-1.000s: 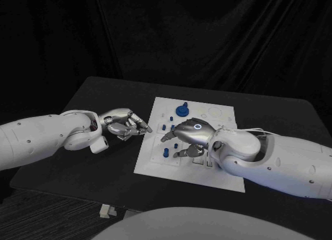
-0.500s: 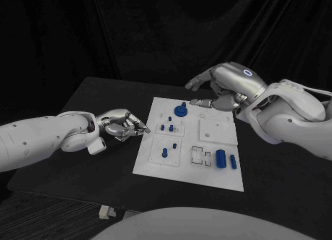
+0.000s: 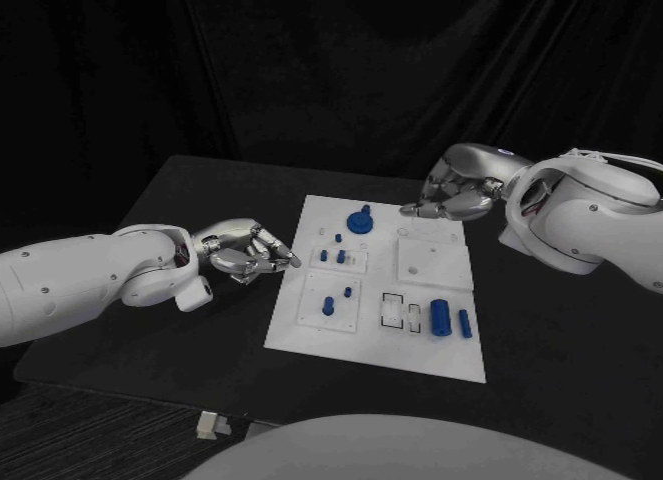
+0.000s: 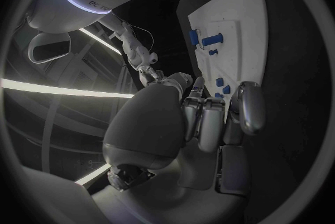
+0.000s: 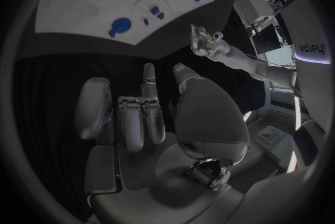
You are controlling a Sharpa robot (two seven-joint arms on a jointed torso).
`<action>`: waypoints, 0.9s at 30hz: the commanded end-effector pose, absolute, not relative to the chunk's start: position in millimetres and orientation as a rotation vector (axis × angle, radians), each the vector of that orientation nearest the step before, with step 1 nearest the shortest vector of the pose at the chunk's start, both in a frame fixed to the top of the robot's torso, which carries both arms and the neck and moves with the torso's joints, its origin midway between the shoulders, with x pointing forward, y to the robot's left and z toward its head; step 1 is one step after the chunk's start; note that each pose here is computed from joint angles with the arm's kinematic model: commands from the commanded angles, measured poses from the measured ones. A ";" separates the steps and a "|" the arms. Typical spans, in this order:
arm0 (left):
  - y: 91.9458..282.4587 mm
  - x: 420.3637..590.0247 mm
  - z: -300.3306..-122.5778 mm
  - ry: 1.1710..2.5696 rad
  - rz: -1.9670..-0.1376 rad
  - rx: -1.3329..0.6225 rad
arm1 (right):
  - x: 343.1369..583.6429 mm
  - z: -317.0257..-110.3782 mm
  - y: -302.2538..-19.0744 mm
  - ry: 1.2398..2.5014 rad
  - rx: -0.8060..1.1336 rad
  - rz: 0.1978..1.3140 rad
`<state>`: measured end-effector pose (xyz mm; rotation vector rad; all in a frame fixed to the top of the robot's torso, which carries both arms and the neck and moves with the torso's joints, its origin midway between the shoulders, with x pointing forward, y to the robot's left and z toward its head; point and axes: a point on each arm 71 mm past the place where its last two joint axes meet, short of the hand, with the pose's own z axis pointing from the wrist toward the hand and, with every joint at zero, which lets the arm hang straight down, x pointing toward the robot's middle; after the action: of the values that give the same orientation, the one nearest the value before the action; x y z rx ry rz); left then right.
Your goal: Assemble the parts on the task board
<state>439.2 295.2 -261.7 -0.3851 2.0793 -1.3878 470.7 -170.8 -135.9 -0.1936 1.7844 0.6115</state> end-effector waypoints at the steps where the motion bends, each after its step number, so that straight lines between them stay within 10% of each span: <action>1: 293.6 439.2 -261.4 2.066 -1.399 -0.388 | 468.8 -157.1 -181.8 2.038 -0.286 0.273; 12: 289.4 439.8 -262.1 2.076 -1.406 -0.383 | 464.4 -176.0 -181.7 2.174 -0.360 0.070; 27: 289.3 440.0 -262.6 2.082 -1.402 -0.385 | 459.4 -207.0 -185.2 2.313 -0.314 0.061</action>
<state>440.5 290.5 -262.4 -0.3802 2.0833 -1.3895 460.5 -182.0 -204.0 -0.3241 2.2771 0.1046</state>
